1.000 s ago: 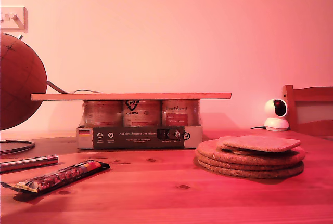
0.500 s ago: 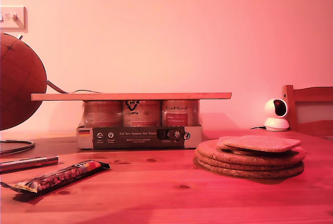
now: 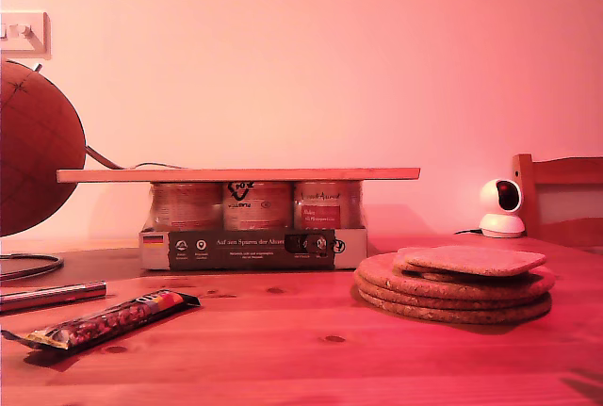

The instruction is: Pick up the top cork coaster and place it on the shelf behind you

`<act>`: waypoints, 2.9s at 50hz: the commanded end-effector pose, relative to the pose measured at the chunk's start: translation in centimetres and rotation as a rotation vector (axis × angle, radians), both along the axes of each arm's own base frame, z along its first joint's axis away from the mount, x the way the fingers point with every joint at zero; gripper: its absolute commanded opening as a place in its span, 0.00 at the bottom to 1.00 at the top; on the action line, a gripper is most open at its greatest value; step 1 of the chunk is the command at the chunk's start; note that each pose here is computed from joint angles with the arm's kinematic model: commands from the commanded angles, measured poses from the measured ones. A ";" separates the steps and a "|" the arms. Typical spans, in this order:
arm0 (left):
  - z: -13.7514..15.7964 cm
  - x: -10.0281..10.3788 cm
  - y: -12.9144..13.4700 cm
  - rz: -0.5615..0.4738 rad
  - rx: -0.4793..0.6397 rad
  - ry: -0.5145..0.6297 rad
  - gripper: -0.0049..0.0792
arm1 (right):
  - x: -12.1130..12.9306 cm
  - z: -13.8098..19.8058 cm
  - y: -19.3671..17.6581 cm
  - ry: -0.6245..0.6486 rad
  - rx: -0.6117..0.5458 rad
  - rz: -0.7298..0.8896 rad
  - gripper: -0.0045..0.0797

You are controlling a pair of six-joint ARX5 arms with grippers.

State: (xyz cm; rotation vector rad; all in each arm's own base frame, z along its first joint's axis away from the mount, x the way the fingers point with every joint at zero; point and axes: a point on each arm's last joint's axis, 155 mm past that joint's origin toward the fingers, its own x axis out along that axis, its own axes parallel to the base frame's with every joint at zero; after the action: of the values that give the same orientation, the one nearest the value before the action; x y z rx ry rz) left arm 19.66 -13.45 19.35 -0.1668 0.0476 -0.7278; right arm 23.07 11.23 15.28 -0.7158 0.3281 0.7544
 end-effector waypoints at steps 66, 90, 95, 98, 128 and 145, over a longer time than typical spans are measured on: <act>-4.7 -1.1 -1.3 -0.050 0.049 0.187 0.03 | 8.1 -11.8 2.2 -0.105 -0.664 0.294 0.40; -4.7 -1.0 -1.2 -0.046 0.051 0.188 0.03 | 7.6 -11.8 3.3 -0.144 -0.709 0.357 0.04; -4.8 -0.9 -1.1 -0.039 0.051 0.189 0.03 | 7.6 -11.6 3.6 -0.160 -0.738 0.353 0.04; -4.9 -0.9 -1.1 -0.035 0.053 0.193 0.03 | 7.7 -11.3 3.7 -0.176 -0.753 0.342 0.04; -6.3 -0.9 -0.7 -0.014 0.073 0.249 0.03 | 12.1 1.3 4.3 -0.489 -0.702 0.097 0.04; -5.1 -0.2 -0.2 0.023 0.061 0.194 0.03 | 12.5 9.4 6.4 -0.481 -0.263 -0.097 0.04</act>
State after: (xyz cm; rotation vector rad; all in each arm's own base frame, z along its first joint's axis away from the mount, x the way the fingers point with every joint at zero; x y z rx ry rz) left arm 19.25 -13.72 14.23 -0.1804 0.2678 -0.6876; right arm 35.55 16.88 23.27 -1.2458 0.0281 0.4354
